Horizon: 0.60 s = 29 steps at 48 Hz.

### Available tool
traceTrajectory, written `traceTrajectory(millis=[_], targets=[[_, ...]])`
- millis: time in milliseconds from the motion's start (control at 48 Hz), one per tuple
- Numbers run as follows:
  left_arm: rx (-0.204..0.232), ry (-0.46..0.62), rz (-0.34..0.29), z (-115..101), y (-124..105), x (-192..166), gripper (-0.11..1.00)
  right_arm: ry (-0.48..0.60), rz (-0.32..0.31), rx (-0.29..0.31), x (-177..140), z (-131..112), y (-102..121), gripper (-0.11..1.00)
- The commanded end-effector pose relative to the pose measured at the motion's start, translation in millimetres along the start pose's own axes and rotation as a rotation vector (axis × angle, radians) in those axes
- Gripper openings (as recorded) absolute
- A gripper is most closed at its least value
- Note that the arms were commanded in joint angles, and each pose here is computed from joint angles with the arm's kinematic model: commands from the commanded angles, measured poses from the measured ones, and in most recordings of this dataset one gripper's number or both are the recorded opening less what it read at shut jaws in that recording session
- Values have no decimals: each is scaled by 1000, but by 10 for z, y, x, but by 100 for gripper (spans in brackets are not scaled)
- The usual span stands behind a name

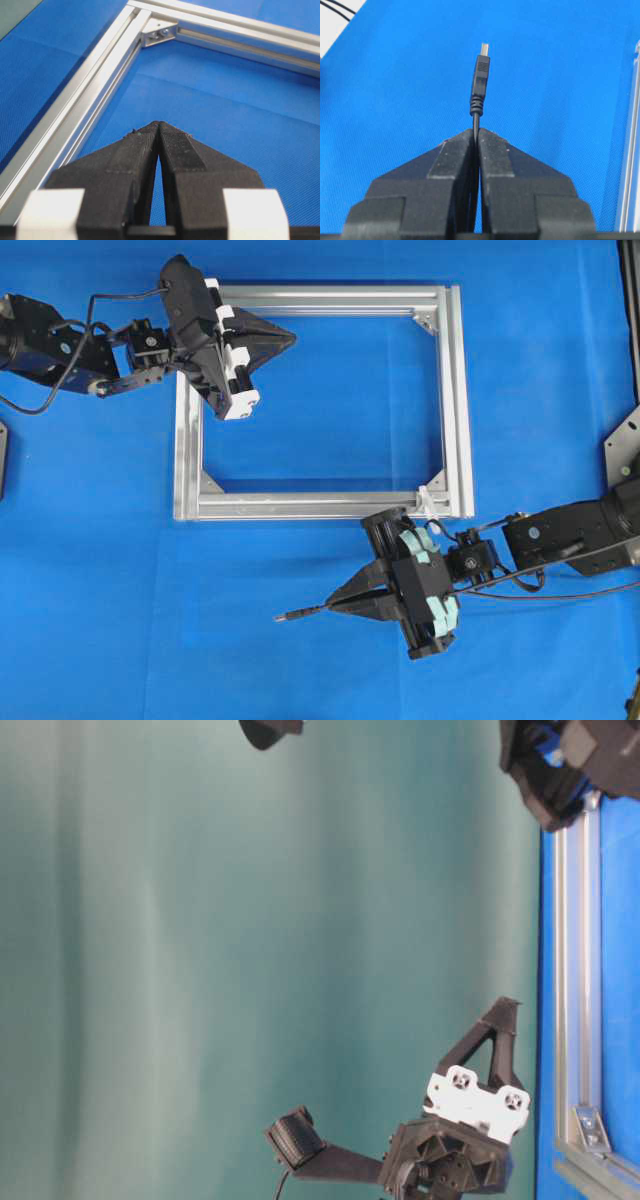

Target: Insert the wire through the string loop located on the right side.

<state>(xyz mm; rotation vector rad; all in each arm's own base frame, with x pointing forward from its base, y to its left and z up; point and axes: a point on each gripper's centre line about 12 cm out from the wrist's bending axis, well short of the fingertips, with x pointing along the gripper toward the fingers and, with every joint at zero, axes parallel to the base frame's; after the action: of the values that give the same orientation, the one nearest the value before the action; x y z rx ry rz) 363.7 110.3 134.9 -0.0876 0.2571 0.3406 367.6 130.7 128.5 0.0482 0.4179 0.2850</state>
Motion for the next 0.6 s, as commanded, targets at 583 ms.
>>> traceTrajectory(millis=[583], targets=[[-1,-47,-6,163,-17,-14,0,-42,10,0,-26,149,37,-4]])
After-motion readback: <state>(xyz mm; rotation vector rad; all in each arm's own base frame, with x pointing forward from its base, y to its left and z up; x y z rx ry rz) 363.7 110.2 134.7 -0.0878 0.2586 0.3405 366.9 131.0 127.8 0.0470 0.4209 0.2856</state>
